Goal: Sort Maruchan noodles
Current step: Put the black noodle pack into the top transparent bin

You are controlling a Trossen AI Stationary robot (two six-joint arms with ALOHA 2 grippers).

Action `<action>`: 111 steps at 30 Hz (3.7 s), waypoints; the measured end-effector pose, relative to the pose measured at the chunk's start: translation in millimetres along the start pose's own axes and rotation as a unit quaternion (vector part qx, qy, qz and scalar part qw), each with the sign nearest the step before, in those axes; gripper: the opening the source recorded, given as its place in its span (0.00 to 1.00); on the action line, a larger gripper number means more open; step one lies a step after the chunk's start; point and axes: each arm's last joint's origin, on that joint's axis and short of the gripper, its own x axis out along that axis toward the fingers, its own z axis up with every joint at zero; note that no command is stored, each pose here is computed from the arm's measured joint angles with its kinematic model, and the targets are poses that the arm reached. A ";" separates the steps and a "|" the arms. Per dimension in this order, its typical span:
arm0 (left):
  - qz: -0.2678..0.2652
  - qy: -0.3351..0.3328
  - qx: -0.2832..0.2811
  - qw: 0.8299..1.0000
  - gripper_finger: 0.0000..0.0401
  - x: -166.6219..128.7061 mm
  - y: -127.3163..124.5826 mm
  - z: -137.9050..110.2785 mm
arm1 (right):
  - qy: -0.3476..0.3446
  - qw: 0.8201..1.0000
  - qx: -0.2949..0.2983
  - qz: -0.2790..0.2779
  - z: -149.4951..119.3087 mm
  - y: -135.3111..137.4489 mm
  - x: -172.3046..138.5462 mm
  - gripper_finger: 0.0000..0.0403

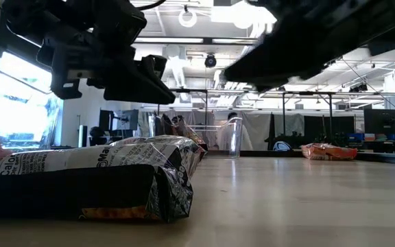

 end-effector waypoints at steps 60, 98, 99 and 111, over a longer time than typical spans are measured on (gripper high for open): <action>0.072 0.028 0.020 0.997 0.10 -21.6 -7.7 30.5 | 0.405 0.852 -0.007 -0.332 -17.8 -42.5 5.7 0.00; 0.166 0.223 -0.061 0.959 0.50 59.5 28.7 -32.1 | 0.104 0.957 0.088 -0.256 -40.7 -24.7 -68.8 0.00; 0.159 0.220 -0.065 0.960 0.49 59.7 29.2 -32.1 | 0.104 0.957 0.088 -0.256 -40.7 -24.7 -68.8 0.00; 0.103 0.202 -0.099 0.969 0.08 57.6 37.6 -35.9 | 0.091 0.957 0.092 -0.258 -38.4 -24.7 -68.1 0.00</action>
